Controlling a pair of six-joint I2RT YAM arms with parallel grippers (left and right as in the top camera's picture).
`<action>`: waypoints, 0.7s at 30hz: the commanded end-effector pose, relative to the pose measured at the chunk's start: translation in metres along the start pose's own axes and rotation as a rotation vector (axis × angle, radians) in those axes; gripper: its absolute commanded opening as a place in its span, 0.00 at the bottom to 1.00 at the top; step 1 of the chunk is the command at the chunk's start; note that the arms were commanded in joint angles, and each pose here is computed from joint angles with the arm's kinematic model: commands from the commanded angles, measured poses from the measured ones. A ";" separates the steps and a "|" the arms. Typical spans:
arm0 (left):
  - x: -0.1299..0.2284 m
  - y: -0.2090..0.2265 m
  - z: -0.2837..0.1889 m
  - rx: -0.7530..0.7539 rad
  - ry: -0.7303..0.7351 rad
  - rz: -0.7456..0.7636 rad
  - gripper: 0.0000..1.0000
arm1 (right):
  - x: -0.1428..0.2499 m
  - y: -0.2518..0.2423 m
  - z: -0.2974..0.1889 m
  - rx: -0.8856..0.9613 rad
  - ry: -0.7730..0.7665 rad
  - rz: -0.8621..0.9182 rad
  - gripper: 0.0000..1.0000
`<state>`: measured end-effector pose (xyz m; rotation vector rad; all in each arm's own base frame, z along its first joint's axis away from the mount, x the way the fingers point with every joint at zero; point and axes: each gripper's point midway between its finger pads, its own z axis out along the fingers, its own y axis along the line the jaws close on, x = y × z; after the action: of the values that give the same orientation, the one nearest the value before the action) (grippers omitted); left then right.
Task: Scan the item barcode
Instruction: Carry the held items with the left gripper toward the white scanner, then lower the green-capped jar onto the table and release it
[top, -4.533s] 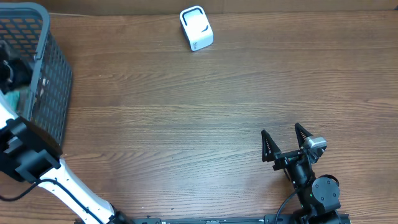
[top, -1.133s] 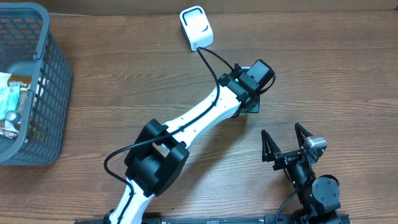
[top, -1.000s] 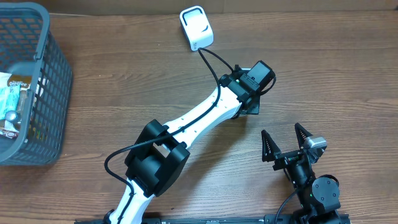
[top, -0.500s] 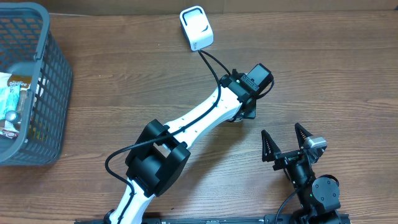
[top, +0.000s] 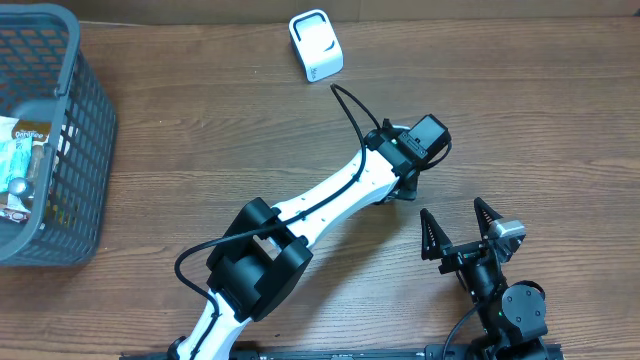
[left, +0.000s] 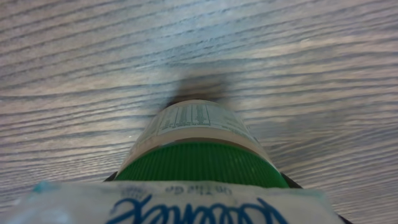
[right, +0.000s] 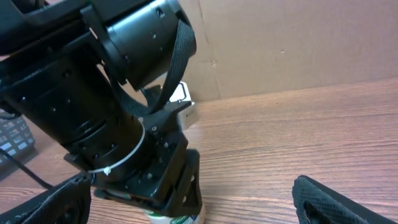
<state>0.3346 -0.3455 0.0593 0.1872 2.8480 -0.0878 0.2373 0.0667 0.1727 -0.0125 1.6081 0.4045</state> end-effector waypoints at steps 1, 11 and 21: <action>0.006 0.006 0.010 -0.041 0.001 0.015 0.63 | 0.002 -0.001 0.000 0.002 -0.003 0.000 1.00; 0.012 0.009 0.019 -0.046 0.009 0.017 0.81 | 0.002 -0.001 0.000 0.002 -0.003 0.001 1.00; 0.005 0.002 0.013 -0.001 0.011 0.040 1.00 | 0.002 -0.001 0.000 0.002 -0.003 0.000 1.00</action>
<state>0.3317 -0.3394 0.0448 0.1925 2.8542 -0.0592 0.2373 0.0667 0.1727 -0.0128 1.6081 0.4042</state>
